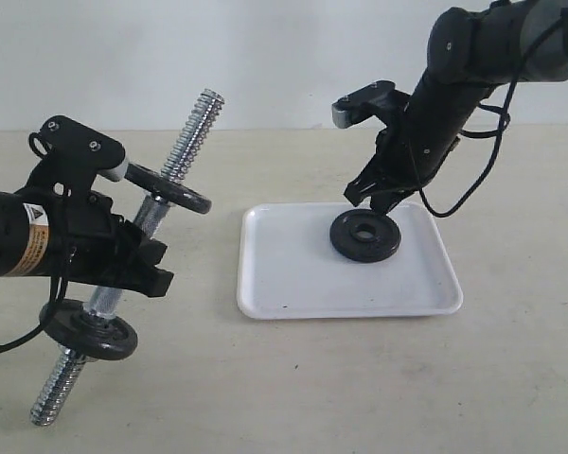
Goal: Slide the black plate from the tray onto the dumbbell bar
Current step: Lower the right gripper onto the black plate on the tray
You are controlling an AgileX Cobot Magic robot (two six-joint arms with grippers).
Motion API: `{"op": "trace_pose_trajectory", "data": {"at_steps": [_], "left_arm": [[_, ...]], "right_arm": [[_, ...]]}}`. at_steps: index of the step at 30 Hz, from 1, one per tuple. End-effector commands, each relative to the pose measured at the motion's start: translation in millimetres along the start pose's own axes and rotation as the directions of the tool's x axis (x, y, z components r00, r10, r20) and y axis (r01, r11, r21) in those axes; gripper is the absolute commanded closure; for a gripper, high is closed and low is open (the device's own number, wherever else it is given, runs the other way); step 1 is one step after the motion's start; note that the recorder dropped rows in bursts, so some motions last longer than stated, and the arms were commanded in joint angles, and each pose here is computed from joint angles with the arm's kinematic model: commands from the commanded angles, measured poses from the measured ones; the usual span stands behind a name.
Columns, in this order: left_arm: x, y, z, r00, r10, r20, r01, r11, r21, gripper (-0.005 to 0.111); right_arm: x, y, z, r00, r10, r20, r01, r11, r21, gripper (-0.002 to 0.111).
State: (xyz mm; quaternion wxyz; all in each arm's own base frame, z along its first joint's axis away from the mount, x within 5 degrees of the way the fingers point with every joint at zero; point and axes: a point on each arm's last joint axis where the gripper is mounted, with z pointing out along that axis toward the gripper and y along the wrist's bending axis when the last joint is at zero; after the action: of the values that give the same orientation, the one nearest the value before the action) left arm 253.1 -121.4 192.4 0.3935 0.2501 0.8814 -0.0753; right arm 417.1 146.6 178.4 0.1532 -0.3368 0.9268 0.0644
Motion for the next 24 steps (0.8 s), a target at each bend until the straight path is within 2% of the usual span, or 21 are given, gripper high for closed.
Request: {"op": "trace_pose_trajectory", "data": {"at_steps": [1, 8, 17, 20, 24], "left_arm": [[-21.5, 3.4, -16.2, 0.995, -0.011, 0.097, 0.014, 1.000, -0.026, 0.102], [-21.5, 3.4, -16.2, 0.995, -0.009, 0.097, 0.012, 1.000, -0.026, 0.102], [-21.5, 2.9, -16.2, 0.995, -0.009, 0.096, 0.011, 1.000, -0.021, 0.102], [-21.5, 2.7, -16.2, 0.995, -0.009, 0.096, 0.011, 1.000, -0.018, 0.102], [-21.5, 2.7, -16.2, 0.995, -0.007, 0.096, 0.009, 1.000, -0.018, 0.102]], "right_arm": [[-6.5, -2.8, 1.7, 0.999, -0.008, -0.039, 0.007, 1.000, -0.012, 0.104], [-17.5, 2.0, 9.0, 0.996, -0.047, -0.070, 0.046, 0.999, -0.016, 0.104], [-33.1, 27.1, 25.3, 0.972, -0.168, -0.162, 0.183, 0.980, 0.080, 0.102], [-32.3, 26.2, 30.5, 0.970, -0.156, -0.188, 0.172, 0.982, 0.074, 0.084], [-31.0, 19.7, 35.1, 0.971, -0.113, -0.210, 0.145, 0.979, 0.143, 0.033]]}}
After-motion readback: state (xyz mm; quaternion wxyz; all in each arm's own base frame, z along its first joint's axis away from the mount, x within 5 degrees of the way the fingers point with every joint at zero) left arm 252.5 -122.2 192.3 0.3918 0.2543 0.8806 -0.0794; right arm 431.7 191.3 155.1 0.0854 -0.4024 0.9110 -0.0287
